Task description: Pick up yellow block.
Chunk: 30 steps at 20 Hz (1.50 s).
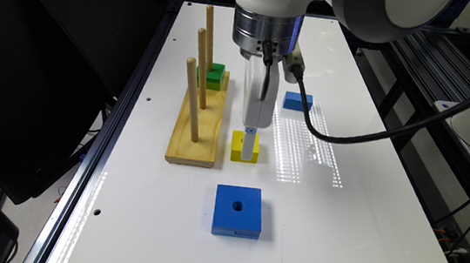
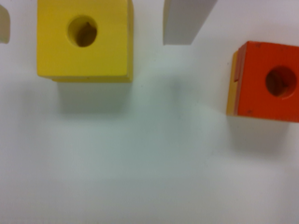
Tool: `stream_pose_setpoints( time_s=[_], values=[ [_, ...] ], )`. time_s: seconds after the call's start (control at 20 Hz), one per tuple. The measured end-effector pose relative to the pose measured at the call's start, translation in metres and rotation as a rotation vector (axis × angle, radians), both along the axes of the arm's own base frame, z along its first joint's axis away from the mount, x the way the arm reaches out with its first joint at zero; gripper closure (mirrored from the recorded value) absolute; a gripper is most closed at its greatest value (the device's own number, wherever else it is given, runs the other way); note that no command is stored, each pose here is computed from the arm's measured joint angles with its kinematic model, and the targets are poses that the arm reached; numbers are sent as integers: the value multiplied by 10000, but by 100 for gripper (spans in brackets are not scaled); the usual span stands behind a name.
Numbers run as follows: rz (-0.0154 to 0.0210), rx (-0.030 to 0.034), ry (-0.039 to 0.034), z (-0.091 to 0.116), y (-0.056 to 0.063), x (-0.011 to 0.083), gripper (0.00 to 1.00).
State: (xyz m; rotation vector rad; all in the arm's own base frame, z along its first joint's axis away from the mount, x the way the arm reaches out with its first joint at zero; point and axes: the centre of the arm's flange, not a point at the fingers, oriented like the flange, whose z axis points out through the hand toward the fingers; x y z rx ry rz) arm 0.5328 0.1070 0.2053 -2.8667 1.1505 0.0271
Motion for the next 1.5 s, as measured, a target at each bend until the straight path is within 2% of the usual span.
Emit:
stream_pose_setpoints(
  time_s=[0.15,0.55,0.9,1.1,1.25,1.5],
  values=[
    [2,-1,32,-34,-2,-5,0],
    [9,-2,31,-61,-4,-5,0],
    [22,8,-20,-43,21,11,0],
    [23,35,-68,-37,59,43,0],
    [7,40,-76,-50,95,66,0],
    [1,43,-63,-67,99,76,0]
  ],
)
